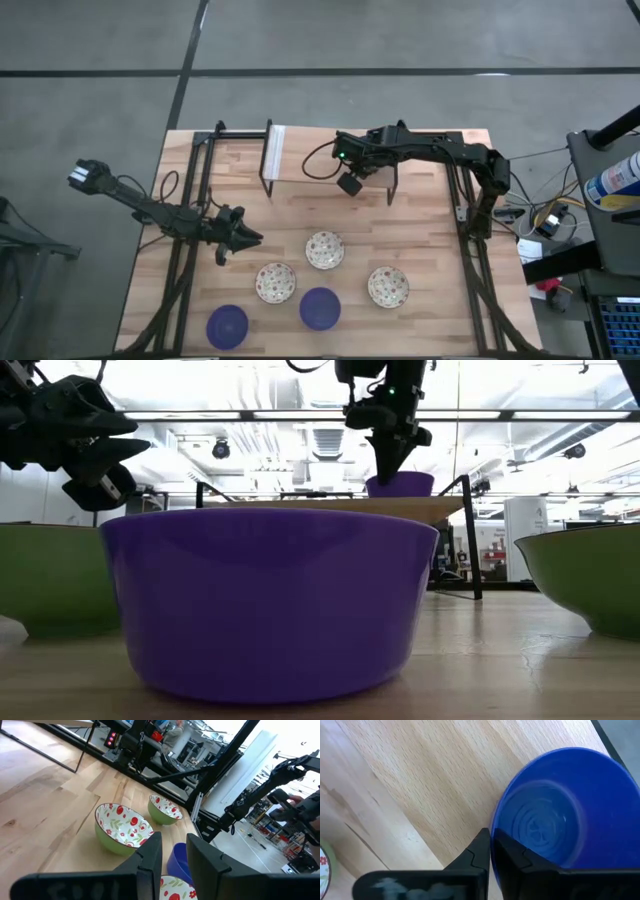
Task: Pick & Place Mini bowls
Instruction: Put the top blue bowl on the shelf, then stack the right blue bowl on the blue bowl on the shelf
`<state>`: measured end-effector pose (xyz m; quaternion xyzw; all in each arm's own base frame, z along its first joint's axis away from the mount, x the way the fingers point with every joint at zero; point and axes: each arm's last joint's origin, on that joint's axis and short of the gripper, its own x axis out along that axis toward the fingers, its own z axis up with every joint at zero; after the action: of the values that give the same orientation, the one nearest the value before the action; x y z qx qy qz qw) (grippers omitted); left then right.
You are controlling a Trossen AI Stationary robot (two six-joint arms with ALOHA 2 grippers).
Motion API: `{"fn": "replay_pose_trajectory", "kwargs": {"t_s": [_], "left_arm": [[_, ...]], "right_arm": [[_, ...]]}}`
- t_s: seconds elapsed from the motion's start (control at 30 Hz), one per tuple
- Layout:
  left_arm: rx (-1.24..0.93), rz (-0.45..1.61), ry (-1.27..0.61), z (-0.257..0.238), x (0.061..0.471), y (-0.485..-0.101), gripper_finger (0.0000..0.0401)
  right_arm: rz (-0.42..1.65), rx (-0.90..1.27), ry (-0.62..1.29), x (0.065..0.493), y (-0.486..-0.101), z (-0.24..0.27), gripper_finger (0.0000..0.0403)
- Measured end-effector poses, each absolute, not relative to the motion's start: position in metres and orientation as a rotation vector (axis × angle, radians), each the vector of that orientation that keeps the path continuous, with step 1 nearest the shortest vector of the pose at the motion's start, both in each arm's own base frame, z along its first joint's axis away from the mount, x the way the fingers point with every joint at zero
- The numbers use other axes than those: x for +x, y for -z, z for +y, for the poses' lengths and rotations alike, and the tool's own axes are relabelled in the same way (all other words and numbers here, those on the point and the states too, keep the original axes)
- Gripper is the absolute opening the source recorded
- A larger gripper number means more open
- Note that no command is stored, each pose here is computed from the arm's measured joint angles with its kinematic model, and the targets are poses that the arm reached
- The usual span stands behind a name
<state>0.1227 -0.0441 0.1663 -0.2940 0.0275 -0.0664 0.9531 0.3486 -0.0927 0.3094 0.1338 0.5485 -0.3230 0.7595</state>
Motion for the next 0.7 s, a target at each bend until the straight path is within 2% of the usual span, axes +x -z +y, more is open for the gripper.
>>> {"fn": "replay_pose_trajectory", "kwargs": {"t_s": [0.7], "left_arm": [[-0.595, 0.062, 0.133, -0.0441, 0.1226, -0.1656, 0.0083]], "right_arm": [[1.172, 0.276, 0.717, 0.3489, -0.3178, -0.0931, 0.0085]]}}
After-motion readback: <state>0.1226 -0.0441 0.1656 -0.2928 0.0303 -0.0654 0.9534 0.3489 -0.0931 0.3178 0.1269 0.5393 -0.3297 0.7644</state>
